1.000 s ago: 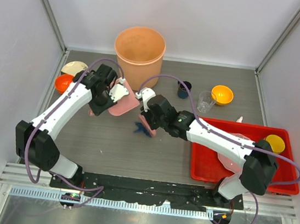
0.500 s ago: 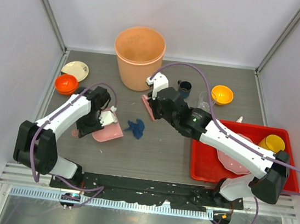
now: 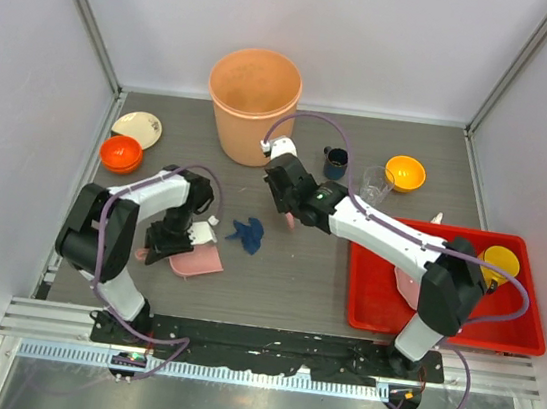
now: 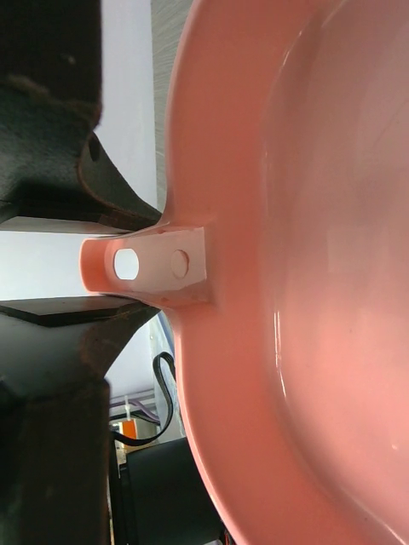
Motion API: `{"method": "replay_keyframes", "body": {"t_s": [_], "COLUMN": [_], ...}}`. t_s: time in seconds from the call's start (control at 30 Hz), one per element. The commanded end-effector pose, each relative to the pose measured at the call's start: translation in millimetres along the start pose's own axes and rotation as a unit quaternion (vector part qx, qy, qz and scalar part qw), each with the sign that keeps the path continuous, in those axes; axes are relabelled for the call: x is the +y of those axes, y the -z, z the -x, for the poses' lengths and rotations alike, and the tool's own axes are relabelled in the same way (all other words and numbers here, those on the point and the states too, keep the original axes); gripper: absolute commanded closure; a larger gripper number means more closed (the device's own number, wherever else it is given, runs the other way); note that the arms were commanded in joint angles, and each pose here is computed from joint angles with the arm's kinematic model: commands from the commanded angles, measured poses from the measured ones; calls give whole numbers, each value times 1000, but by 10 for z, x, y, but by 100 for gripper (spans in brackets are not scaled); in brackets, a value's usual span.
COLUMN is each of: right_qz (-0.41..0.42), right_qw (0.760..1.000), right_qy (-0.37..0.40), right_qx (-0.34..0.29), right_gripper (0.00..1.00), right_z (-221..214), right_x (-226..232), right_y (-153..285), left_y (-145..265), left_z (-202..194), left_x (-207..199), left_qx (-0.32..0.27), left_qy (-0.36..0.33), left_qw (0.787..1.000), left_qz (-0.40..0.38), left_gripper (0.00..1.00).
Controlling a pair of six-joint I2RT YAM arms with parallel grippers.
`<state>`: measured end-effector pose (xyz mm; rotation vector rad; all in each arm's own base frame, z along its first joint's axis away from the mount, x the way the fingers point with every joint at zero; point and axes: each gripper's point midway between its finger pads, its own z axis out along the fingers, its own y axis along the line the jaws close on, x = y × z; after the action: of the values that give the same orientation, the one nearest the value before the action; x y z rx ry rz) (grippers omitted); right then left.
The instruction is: Sweep away the paper scraps from the table
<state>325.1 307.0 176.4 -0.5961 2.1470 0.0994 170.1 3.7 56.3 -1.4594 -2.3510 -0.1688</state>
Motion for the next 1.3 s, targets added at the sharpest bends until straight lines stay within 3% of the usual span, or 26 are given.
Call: {"method": "replay_keyframes", "body": {"t_s": [0.0,0.13,0.23,0.33,0.57,0.73,0.9,1.03,1.27], "right_qz": [51,151,296,356,252,150,54,32,0], "right_qw": [997,983,941,908,934,961,965,964,967], "right_qy": [-55,-100,-163,-219,-243,-200,-181,-160,-129], "right_qx": [-9,20,32,7,-69,-120,-180,-210,-218], "right_gripper": [99,99,99,99,99,99,99,99,99], "right_z": [172,79,123,354,603,729,934,1008,945], "right_x": [236,678,1206,1376,684,151,-431,-643,-826], "right_y": [4,-24,167,316,390,595,1059,1347,1485], "left_y": [-63,-89,-87,-74,19,147,518,884,1818], "left_z": [50,200,330,456,603,695,825,792,663], "left_x": [75,155,207,182,-13,-14,-31,-34,396], "left_qx": [22,23,10,-19,-98,-153,-230,-270,-329], "left_qy": [-8,-5,0,-1,-16,-1,16,19,74], "left_qw": [1000,1000,1000,1000,993,986,970,961,939], "left_qz": [3,-1,-5,-20,-57,-65,-82,-65,61], "left_gripper": [100,100,100,100,100,100,100,100,100]}}
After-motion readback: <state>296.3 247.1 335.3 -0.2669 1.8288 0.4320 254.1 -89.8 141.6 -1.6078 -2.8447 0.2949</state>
